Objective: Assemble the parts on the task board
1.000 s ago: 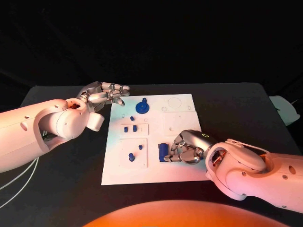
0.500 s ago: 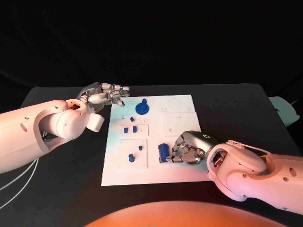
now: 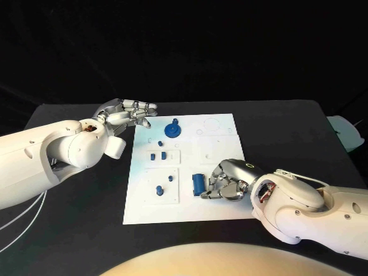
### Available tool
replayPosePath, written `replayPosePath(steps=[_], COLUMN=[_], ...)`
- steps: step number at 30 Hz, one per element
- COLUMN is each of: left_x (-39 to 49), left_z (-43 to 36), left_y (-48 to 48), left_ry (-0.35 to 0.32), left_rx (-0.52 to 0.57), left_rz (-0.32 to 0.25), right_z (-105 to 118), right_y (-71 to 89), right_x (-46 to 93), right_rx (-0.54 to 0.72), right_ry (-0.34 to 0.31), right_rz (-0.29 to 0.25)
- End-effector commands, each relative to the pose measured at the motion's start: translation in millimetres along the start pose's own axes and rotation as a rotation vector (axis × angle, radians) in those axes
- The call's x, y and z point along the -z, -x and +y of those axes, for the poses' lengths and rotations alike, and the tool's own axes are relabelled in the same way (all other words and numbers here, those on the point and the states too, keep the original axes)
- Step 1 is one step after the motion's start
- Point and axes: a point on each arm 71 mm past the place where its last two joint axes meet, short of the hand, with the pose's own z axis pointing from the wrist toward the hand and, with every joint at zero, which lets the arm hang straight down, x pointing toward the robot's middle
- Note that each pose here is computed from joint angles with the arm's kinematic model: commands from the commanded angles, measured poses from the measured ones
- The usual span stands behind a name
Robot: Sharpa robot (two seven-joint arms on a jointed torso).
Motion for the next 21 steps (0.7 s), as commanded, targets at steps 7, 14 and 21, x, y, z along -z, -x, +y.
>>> replayPosePath(steps=[7, 14, 21], left_x=[0.0, 0.0, 0.1], left_z=[-0.8, -0.8, -0.7], left_y=[-1.4, -1.6, -1.4], left_ry=[-0.008, -0.007, -0.007], left_rx=[0.002, 0.002, 0.002], left_rz=[0.016, 0.017, 0.016], right_z=[-1.2, -3.9, -5.7], right_y=[-0.6, 0.7, 1.2], right_x=[0.2, -2.7, -7.1], right_rx=[0.004, 0.004, 0.008], right_ry=[0.008, -0.005, -0.021], right_rz=[0.011, -0.009, -0.029])
